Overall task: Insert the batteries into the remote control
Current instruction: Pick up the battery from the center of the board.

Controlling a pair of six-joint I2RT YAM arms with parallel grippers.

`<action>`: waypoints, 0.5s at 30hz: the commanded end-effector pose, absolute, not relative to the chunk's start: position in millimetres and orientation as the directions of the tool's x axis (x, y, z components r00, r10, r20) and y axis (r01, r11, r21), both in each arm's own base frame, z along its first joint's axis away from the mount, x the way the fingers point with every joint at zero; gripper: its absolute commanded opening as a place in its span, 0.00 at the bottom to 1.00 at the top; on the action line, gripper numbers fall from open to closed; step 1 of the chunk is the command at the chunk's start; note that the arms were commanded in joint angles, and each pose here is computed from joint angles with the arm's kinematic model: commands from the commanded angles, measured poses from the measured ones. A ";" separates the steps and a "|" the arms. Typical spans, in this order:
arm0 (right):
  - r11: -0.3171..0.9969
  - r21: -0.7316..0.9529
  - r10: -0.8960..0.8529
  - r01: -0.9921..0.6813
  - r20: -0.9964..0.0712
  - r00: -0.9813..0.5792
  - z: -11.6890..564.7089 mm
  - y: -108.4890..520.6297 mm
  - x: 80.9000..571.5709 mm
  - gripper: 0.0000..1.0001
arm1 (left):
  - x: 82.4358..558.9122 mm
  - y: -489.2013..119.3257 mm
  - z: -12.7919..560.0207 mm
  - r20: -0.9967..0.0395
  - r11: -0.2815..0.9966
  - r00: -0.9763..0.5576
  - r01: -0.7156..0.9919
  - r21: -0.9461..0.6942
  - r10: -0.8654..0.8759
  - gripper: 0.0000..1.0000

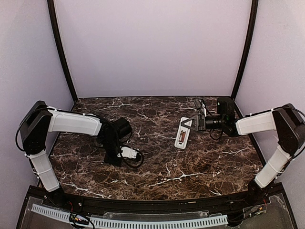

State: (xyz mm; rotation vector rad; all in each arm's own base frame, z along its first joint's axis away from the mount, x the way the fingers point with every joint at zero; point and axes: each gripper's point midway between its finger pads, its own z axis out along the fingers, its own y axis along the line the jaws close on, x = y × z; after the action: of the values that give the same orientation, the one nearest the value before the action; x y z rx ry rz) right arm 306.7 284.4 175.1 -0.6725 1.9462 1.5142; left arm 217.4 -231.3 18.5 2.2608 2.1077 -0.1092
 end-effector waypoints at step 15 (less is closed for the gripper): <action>0.208 0.730 -0.010 -0.651 -0.664 -0.748 187.5 314.8 299.2 0.00 | 276.9 -332.4 233.7 -0.887 0.593 -0.395 0.783 -0.188 0.240 0.00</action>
State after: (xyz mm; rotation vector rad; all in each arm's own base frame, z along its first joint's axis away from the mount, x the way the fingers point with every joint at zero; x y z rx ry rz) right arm 302.1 300.1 172.8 -0.6231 2.0164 1.5248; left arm 273.4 -310.3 212.5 1.1196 1.9144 -0.5011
